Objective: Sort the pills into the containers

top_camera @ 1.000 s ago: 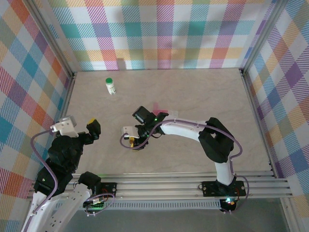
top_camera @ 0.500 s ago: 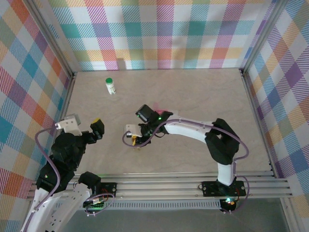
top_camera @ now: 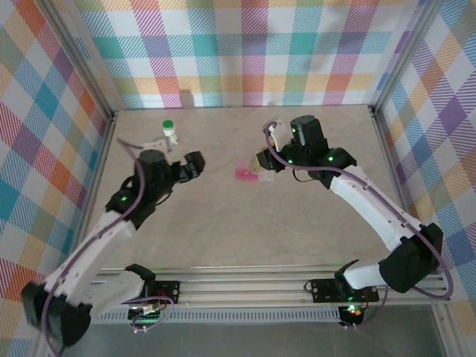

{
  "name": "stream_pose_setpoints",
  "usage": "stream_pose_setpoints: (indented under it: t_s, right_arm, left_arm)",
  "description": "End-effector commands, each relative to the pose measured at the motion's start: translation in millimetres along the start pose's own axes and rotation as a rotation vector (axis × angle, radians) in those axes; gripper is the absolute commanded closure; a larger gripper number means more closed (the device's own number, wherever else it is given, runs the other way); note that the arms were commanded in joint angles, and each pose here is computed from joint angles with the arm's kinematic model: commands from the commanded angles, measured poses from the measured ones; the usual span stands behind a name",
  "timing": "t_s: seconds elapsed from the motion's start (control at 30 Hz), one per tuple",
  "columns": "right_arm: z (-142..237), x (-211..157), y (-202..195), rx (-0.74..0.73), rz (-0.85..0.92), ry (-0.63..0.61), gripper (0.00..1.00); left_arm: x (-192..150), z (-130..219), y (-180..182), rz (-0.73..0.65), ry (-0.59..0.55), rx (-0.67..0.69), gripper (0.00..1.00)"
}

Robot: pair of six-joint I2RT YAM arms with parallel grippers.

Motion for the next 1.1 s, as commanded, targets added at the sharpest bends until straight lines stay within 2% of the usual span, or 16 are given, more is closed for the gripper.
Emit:
stream_pose_setpoints:
  t_s: [0.0,0.07,0.13,0.2,0.37,0.7,0.9,1.07]
  right_arm:
    - [19.2,5.0,5.8,0.037,-0.125,0.001,0.89]
    - [25.4,8.9,5.9,0.036,-0.128,-0.01,0.89]
    - [30.2,11.7,6.8,0.037,-0.125,-0.015,0.89]
    - [34.4,13.1,9.4,0.047,-0.119,-0.015,0.89]
    - [42.3,15.3,20.4,0.106,-0.115,-0.022,0.9]
    - [50.5,24.9,51.6,0.32,-0.13,-0.036,0.9]
    - [50.6,23.7,55.4,0.359,-0.134,-0.046,0.9]
    - [45.8,19.3,52.6,0.355,-0.139,-0.037,0.9]
  left_arm:
    - [31.6,-14.6,-53.1,-0.226,-0.164,-0.173,0.0]
    - [25.9,-26.8,-73.3,-0.365,-0.209,-0.253,0.0]
    - [16.1,-28.4,-99.3,-0.516,-0.26,-0.433,0.0]
    - [-2.4,-24.2,-120.0,-0.668,-0.259,-0.606,0.0]
    - [-34.0,-16.6,-131.4,-0.899,-0.285,-0.758,0.0]
    - [-48.5,-22.4,-147.3,-0.929,-0.299,-0.872,0.02]
    - [-52.3,-25.2,-154.4,-0.93,-0.285,-0.909,0.12]
    - [-50.3,-17.0,-162.9,-0.94,-0.334,-0.933,0.15]
Point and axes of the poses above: each hand's point on the last joint's axis, 136 mm out from that joint toward the fingers, its own z axis back along the fingers, its own y axis along the line the jaws close on, x = y × z, the point moved 3 cm from there along z, back along the fingers, and after that the axes turned 14 degrees about -z, right-handed, at the moved point
